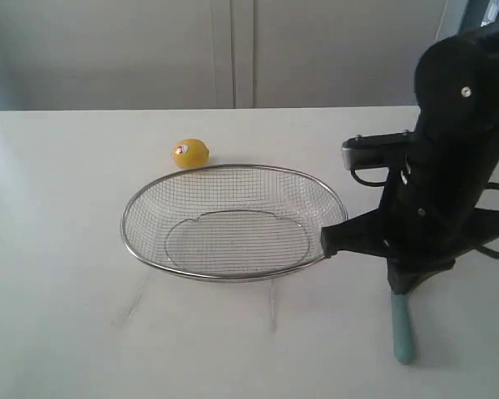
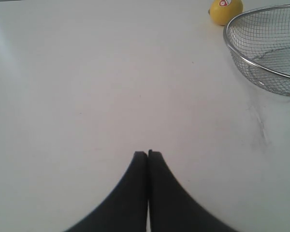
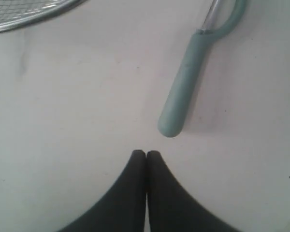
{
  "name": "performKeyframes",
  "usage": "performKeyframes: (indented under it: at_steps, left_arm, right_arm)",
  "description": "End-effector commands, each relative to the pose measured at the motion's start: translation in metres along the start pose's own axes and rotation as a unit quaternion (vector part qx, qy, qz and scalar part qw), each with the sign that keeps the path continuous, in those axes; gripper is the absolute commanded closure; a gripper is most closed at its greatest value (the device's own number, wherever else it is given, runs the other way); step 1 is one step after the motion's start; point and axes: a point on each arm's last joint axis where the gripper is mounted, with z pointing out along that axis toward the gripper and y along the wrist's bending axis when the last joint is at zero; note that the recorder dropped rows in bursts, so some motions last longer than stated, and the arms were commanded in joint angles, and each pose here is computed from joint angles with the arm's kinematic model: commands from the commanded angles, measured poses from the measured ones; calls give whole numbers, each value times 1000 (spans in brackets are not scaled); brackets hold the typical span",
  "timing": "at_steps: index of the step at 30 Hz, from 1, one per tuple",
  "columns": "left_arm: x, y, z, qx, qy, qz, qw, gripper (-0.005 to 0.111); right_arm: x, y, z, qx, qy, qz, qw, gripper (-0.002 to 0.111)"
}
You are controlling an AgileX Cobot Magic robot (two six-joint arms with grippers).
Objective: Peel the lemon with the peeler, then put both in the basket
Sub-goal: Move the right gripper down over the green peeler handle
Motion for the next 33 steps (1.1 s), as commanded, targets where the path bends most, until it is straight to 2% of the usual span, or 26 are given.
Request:
performKeyframes:
  at_steps: [1,11,17,24,29,33]
  left_arm:
    - [1,-1,0,5,-1,-3,1000,107]
    - [1,-1,0,5,-1,-3,1000,107]
    - [1,-1,0,5,-1,-3,1000,107]
    - [1,-1,0,5,-1,-3,1000,107]
    - [1,-1,0,5,-1,-3,1000,107]
    - [1,-1,0,5,-1,-3,1000,107]
  right_arm:
    - [-8,3,11,19,-6,5,1000,108]
    - [-14,7,17,2,-25,10,1000,108]
    - [-1,-2,35,14,-3,18,1000,108]
    - [16,-24,36,-28,-28,75,996,108]
    - [19,-24,44,-36,-41,119,991,108]
    - [18,-24,44,-38,-45,120,991,108]
